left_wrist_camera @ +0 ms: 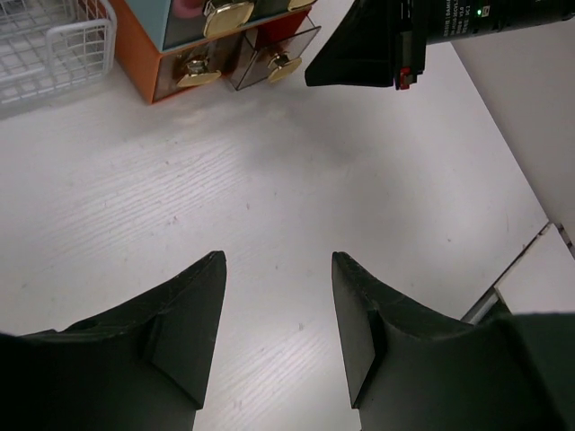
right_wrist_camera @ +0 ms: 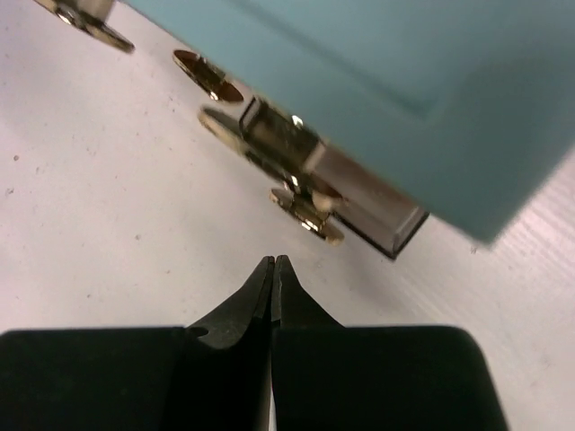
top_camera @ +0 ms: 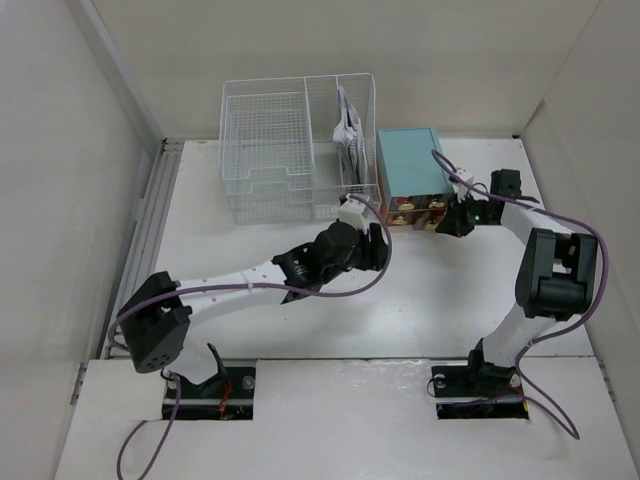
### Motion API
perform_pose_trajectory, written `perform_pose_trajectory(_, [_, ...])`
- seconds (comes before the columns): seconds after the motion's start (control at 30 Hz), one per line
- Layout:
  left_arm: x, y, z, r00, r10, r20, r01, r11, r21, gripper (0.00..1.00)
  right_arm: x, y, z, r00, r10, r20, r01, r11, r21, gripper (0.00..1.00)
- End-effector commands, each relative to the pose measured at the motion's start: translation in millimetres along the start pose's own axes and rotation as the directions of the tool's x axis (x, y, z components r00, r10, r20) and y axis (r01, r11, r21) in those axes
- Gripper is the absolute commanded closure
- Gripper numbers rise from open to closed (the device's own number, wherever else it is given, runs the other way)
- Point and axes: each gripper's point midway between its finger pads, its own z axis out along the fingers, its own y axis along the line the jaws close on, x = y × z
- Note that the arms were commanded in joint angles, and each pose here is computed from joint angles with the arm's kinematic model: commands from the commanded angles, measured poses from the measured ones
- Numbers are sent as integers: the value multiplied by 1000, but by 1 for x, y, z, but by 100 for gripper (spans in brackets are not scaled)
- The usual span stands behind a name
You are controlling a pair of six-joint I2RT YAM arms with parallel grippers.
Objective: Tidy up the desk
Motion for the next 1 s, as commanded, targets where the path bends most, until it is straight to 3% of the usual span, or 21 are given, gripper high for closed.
perform_pose_trajectory(0.0, [-9, -2, -22, 999, -26, 46, 25, 1000, 18, 53, -14, -6, -11, 997, 11, 78, -15, 998, 54, 100])
perform_pose_trajectory(0.27, [-10, 2, -60, 991, -98, 87, 93, 994, 52, 53, -11, -15, -11, 972, 147, 184, -165, 982, 86, 100])
perform_pose_trajectory(0.43, [-4, 5, -82, 985, -137, 103, 132, 990, 53, 53, -16, -22, 2, 928, 292, 232, -305, 952, 20, 100])
perform_pose_trajectory(0.6, [9, 12, -101, 979, -174, 104, 169, 984, 56, 53, -40, -35, -2, 900, 296, 319, -316, 949, 11, 100])
perform_pose_trajectory(0.97, [24, 26, -125, 967, -234, 103, 229, 971, 62, 28, -47, -45, -1, 890, 306, 338, -334, 942, 27, 100])
